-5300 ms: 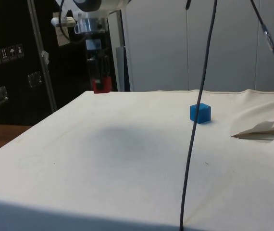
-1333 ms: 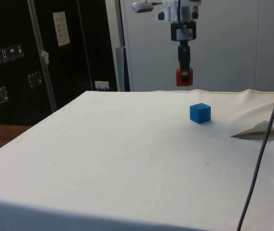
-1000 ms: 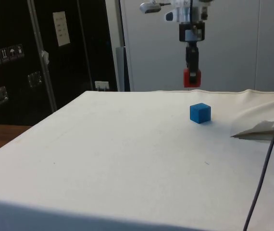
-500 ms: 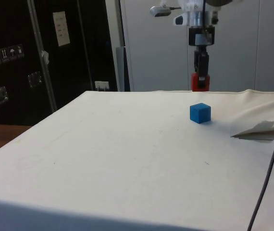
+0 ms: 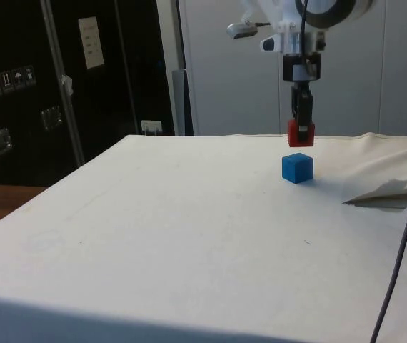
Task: Stack the two cubes.
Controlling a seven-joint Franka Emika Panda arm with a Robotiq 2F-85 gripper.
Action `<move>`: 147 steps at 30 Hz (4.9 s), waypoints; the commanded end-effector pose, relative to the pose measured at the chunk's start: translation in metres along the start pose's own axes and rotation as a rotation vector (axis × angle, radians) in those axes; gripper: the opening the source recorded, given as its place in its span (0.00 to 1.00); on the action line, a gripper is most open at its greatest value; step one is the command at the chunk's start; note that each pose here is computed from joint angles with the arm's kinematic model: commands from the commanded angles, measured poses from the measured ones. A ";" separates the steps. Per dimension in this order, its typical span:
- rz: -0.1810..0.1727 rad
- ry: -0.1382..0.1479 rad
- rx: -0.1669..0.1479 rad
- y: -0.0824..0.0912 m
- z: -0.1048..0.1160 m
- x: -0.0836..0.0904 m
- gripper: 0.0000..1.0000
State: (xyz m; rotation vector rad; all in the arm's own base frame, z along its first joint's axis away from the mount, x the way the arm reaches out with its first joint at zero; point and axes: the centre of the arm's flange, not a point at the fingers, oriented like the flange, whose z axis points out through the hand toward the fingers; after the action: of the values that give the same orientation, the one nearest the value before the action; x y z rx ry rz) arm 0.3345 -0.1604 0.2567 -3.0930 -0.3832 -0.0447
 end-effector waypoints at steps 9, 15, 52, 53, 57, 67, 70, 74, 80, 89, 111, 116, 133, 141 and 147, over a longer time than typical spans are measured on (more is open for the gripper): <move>0.003 0.009 -0.015 0.005 0.013 -0.004 0.00; 0.018 0.006 -0.034 0.010 0.025 0.000 0.00; 0.033 0.002 -0.047 0.022 0.013 0.015 1.00; 0.033 0.004 -0.045 0.022 0.010 0.017 1.00; 0.029 0.011 -0.042 0.022 -0.001 0.025 1.00; 0.024 0.021 -0.044 0.017 -0.018 0.049 1.00; 0.022 0.024 -0.046 0.015 -0.021 0.056 1.00; 0.016 0.029 -0.054 0.012 -0.025 0.064 1.00; 0.013 0.036 -0.064 0.005 -0.029 0.078 1.00; 0.006 0.048 -0.077 -0.007 -0.034 0.099 1.00; -0.021 0.074 -0.098 -0.039 -0.040 0.150 1.00; -0.024 0.080 -0.101 -0.043 -0.042 0.158 1.00; 0.011 0.099 -0.114 -0.056 -0.045 0.187 1.00; 0.050 0.104 -0.116 -0.060 -0.044 0.195 1.00; 0.085 0.109 -0.115 -0.063 -0.044 0.201 1.00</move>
State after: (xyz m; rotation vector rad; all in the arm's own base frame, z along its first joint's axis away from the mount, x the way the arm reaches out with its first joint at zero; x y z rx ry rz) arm 0.5104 -0.0525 0.3095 -3.1941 -0.2731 -0.2437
